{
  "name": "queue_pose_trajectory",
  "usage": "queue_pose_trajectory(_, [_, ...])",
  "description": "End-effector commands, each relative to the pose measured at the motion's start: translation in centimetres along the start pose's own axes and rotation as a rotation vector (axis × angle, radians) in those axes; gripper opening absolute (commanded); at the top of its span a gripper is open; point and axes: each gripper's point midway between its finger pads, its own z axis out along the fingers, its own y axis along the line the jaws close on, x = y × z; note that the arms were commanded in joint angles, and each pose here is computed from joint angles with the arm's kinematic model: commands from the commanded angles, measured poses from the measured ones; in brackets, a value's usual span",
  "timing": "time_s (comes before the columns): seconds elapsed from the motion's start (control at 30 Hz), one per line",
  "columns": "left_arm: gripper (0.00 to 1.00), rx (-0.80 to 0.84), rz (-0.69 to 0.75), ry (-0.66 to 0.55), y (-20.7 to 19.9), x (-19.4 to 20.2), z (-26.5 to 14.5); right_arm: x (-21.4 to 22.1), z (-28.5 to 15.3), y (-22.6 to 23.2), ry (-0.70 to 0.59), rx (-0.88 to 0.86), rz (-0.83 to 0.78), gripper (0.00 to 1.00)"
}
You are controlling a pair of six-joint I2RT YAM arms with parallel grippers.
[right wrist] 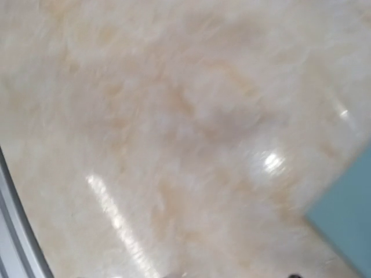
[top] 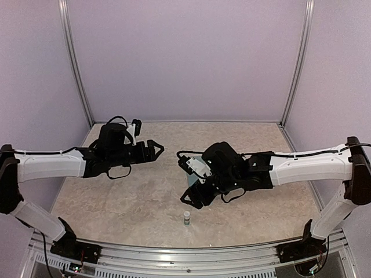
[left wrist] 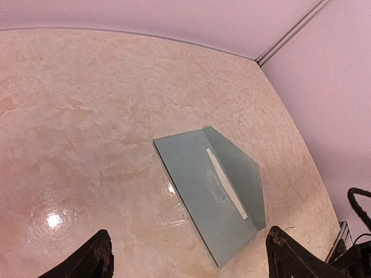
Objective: Place the letter into the envelope and seal it
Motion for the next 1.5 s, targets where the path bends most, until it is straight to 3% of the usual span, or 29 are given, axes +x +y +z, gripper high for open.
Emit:
queue_pose_trajectory(0.0, [0.87, -0.042, -0.004, -0.016, 1.2, -0.1, -1.7, 3.2, 1.5, 0.0, 0.089, 0.114, -0.031, 0.70])
queue_pose_trajectory(0.4, [0.87, -0.014, -0.028, 0.006, 1.1, 0.9, -2.2, 5.9, 3.7, 3.0, 0.170, 0.120, -0.067, 0.58])
queue_pose_trajectory(0.67, [0.87, 0.012, 0.000, 0.023, 0.5, 1.5, -2.1, 6.9, 3.7, 2.4, 0.194, 0.156, -0.028, 0.50])
queue_pose_trajectory(0.8, [0.86, 0.100, 0.173, 0.072, -2.7, 3.7, -1.9, 7.2, 2.8, 1.4, 0.173, 0.187, 0.033, 0.52])
queue_pose_trajectory(1.0, [0.83, 0.308, 0.561, 0.237, -11.7, 13.9, -3.1, 6.3, 0.2, -3.0, 0.064, 0.222, 0.235, 0.58])
queue_pose_trajectory(1.2, [0.80, 0.365, 0.749, 0.380, -13.5, 21.9, -3.9, 5.7, -1.7, -6.6, -0.011, 0.250, 0.334, 0.60])
queue_pose_trajectory(1.47, [0.72, 0.380, 0.898, 0.397, -14.8, 25.7, -4.8, 5.7, -2.9, -8.8, -0.054, 0.260, 0.384, 0.59])
